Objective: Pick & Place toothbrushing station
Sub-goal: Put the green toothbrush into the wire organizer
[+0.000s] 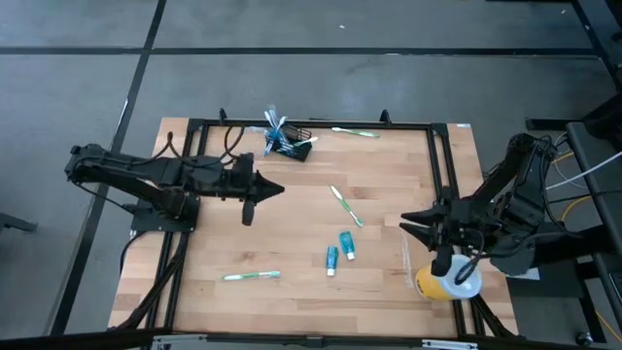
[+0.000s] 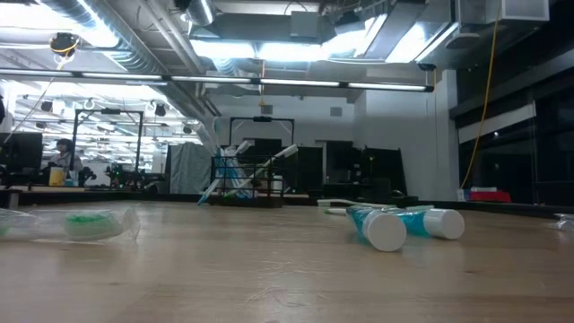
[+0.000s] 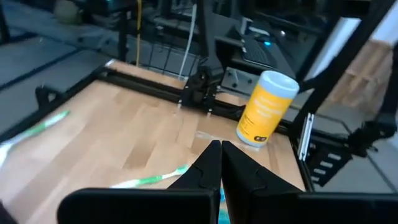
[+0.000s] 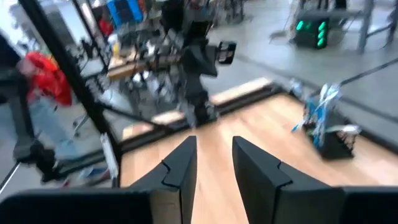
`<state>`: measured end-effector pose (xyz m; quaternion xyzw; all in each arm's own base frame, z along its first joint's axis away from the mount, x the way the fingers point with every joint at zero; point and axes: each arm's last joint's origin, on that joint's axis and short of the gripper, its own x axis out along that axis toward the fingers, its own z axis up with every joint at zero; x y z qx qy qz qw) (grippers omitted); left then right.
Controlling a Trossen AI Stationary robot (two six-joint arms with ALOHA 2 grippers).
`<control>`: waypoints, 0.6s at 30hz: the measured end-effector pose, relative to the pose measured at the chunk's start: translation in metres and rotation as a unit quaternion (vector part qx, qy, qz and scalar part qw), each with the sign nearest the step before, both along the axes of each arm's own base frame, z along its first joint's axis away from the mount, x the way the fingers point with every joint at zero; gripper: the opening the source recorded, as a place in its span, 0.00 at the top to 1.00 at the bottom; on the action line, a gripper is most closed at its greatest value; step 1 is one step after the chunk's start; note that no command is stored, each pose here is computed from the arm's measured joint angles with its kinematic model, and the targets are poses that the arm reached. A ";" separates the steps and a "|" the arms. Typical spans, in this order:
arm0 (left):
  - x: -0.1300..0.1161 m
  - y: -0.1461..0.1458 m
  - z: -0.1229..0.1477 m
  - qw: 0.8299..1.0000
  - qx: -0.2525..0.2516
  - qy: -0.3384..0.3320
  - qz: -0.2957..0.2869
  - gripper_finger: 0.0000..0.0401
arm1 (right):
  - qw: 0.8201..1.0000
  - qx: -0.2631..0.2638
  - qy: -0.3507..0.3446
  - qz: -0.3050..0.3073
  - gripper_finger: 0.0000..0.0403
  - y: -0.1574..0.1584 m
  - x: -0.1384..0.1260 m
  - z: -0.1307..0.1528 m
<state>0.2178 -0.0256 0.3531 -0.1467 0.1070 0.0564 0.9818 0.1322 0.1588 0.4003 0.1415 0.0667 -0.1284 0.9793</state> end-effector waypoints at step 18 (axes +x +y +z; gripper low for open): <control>-0.004 -0.027 -0.032 0.998 -0.057 -0.011 0.011 1.00 | 0.930 0.150 0.320 0.098 0.74 -0.087 0.068 -0.069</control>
